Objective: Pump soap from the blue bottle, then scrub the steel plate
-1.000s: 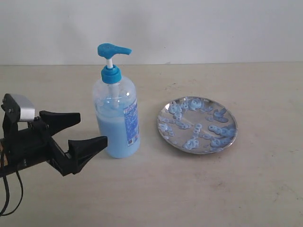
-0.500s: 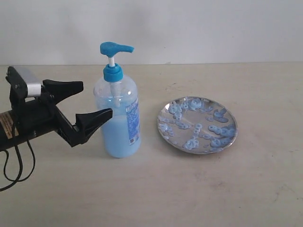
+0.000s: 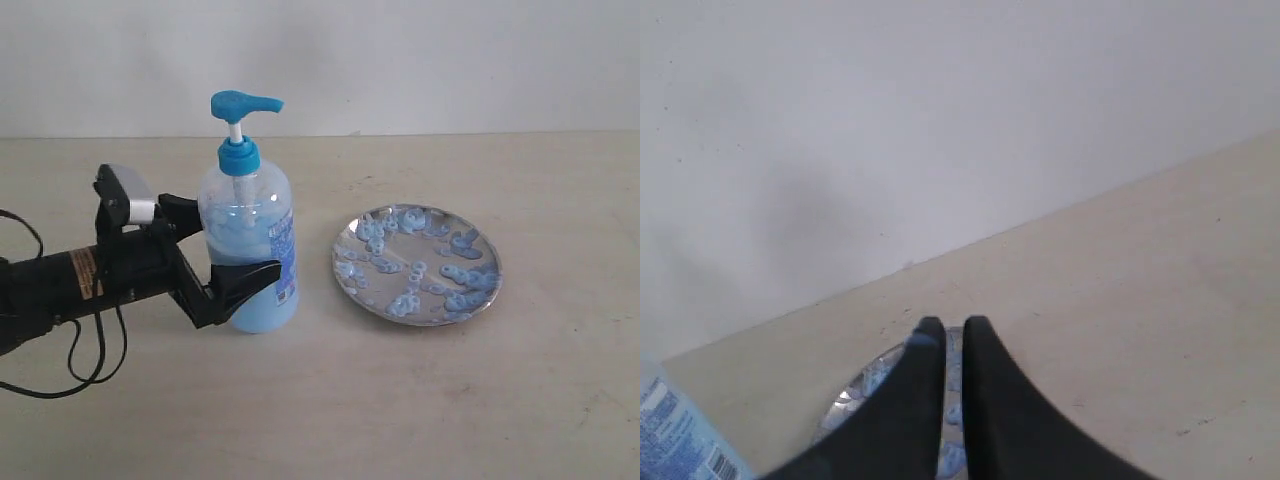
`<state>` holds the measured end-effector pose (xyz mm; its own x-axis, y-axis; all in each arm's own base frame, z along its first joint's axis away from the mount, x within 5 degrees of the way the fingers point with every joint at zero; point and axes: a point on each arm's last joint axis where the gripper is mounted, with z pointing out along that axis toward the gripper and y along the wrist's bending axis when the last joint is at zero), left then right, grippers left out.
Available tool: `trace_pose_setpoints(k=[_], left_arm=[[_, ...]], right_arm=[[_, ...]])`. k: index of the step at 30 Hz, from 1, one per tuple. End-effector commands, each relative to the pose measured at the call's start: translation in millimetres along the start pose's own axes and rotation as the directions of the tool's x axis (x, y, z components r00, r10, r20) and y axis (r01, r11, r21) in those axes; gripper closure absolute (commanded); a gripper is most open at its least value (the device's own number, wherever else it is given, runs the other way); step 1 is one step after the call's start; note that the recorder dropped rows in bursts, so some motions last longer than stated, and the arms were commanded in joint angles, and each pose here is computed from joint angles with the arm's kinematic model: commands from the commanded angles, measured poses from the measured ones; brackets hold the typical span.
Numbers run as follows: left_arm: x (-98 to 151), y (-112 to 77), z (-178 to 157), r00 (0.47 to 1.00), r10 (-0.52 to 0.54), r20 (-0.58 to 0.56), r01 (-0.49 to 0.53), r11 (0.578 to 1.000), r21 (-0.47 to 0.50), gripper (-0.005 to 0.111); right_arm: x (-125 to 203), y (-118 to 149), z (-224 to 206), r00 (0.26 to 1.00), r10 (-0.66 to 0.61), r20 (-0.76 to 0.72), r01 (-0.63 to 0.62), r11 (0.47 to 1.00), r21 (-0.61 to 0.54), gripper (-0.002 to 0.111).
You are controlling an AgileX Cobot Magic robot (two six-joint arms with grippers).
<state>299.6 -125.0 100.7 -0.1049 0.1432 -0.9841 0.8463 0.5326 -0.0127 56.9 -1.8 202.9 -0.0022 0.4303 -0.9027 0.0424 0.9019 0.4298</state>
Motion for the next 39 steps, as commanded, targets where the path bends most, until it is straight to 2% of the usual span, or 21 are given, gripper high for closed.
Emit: trace_pose_setpoints(k=[1,5,7,9,12,13,16,19,22,24,27,29,32,34,35,36,37,39], left_arm=[[8,5.5,21,1.000,0.003,0.013,-0.003,0.999,0.032,-0.001],[17,16.1,29,1.000,-0.021,0.017,0.021,1.000,-0.012,0.002],[18,18.5,31,1.000,-0.023,0.020,0.023,1.000,-0.020,0.014],[18,19.6,32,1.000,-0.020,0.023,0.020,1.000,-0.021,0.036],[16,21.1,33,0.999,-0.014,0.029,0.014,1.000,-0.022,0.092],[15,21.8,34,0.999,0.004,0.032,-0.003,1.000,-0.019,0.101],[10,26.4,38,0.998,0.027,0.051,-0.026,0.999,-0.019,0.103],[-1,33.5,45,0.994,0.075,0.084,-0.075,0.997,-0.005,0.103],[-9,38.2,53,0.986,0.143,0.087,-0.147,0.988,0.040,0.103],[-14,38.3,58,0.979,0.178,0.097,-0.185,0.980,0.071,0.103],[-15,26.8,75,0.976,0.213,0.045,-0.217,0.971,0.099,0.103],[-16,19.6,86,0.971,0.238,0.006,-0.238,0.965,0.111,0.103],[-17,21.4,90,0.968,0.249,-0.014,-0.248,0.967,0.057,0.103],[-18,22.9,90,0.967,0.256,-0.011,-0.255,0.966,0.040,0.103],[-18,23.7,90,0.963,0.268,-0.017,-0.267,0.963,0.032,0.103],[-18,24.2,90,0.964,0.267,-0.016,-0.266,0.964,0.027,0.103],[-18,24.6,90,0.965,0.263,-0.015,-0.263,0.965,0.022,0.103],[-18,25.5,91,0.966,0.258,-0.014,-0.258,0.966,0.012,0.103]], right_arm=[[1,0,-1,0.999,0.043,-0.014,-0.043,0.999,0.006,0.106],[1,0,-1,1.000,-0.003,-0.014,0.003,1.000,0.007,0.106],[1,0,-1,1.000,-0.003,-0.014,0.003,1.000,0.007,0.106],[1,0,-1,1.000,-0.003,-0.011,0.003,1.000,0.006,0.106],[1,0,1,1.000,-0.001,-0.018,0.001,1.000,0.009,0.106],[1,-1,2,1.000,-0.001,-0.026,0.001,1.000,0.013,0.106],[1,-1,5,0.999,-0.024,-0.035,0.025,1.000,0.020,0.106],[-2,0,10,0.990,-0.139,-0.021,0.140,0.990,0.016,0.106],[-5,1,18,0.968,-0.228,-0.108,0.232,0.972,0.031,0.106],[-17,7,30,0.939,-0.309,-0.151,0.316,0.948,0.027,0.106],[-51,23,71,0.835,-0.501,-0.229,0.512,0.859,-0.013,0.106],[-72,33,106,0.793,-0.538,-0.287,0.552,0.833,-0.037,0.106],[-113,60,151,0.776,-0.588,-0.228,0.587,0.806,-0.076,0.107],[-118,88,166,0.746,-0.628,-0.221,0.600,0.778,-0.184,0.109],[-116,102,168,0.708,-0.674,-0.212,0.627,0.737,-0.252,0.109],[-114,122,170,0.664,-0.730,-0.158,0.660,0.673,-0.335,0.109],[-115,134,171,0.650,-0.752,-0.112,0.677,0.640,-0.364,0.109],[-118,151,175,0.661,-0.750,-0.028,0.686,0.619,-0.382,0.109]])
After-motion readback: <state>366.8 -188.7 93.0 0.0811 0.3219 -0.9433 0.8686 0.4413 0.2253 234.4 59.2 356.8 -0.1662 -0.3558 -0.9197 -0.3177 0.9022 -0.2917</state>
